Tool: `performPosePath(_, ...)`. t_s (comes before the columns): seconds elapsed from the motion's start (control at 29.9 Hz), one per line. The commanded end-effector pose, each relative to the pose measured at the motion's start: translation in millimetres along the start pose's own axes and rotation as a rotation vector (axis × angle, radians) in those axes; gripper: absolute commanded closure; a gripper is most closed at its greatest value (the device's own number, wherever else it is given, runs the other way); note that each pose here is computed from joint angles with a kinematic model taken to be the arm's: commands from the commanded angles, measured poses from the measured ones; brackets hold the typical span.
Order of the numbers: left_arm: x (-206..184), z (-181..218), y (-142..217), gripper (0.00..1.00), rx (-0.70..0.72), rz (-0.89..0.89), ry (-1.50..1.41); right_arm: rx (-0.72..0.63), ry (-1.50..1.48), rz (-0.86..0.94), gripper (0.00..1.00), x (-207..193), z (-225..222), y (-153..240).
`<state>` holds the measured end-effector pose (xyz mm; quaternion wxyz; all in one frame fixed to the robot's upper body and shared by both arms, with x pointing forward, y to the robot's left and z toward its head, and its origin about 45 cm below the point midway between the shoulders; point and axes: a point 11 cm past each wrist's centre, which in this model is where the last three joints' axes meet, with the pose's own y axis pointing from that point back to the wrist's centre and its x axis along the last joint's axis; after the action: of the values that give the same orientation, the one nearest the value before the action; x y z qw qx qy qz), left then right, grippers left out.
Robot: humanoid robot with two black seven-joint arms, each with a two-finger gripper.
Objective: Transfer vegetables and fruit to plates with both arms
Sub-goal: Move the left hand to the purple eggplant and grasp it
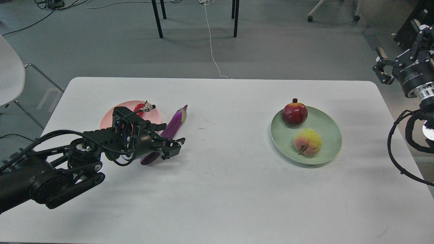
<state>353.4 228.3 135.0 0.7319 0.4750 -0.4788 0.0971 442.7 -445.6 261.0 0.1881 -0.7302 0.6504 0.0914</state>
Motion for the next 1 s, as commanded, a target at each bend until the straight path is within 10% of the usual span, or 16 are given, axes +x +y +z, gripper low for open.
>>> performPosePath(0.0, -4.9, -2.3, -4.1, 0.14, 0.011, -0.012, -0.004, 0.000, -0.002, -0.002, 0.01, -1.0, 0.8, -0.4)
performPosePath(0.97, -12.5, -8.8, -13.5, 0.15, 0.039, -0.030, 0.011, 0.009, 0.011, -0.017, 0.01, -1.4, -10.9, -0.2)
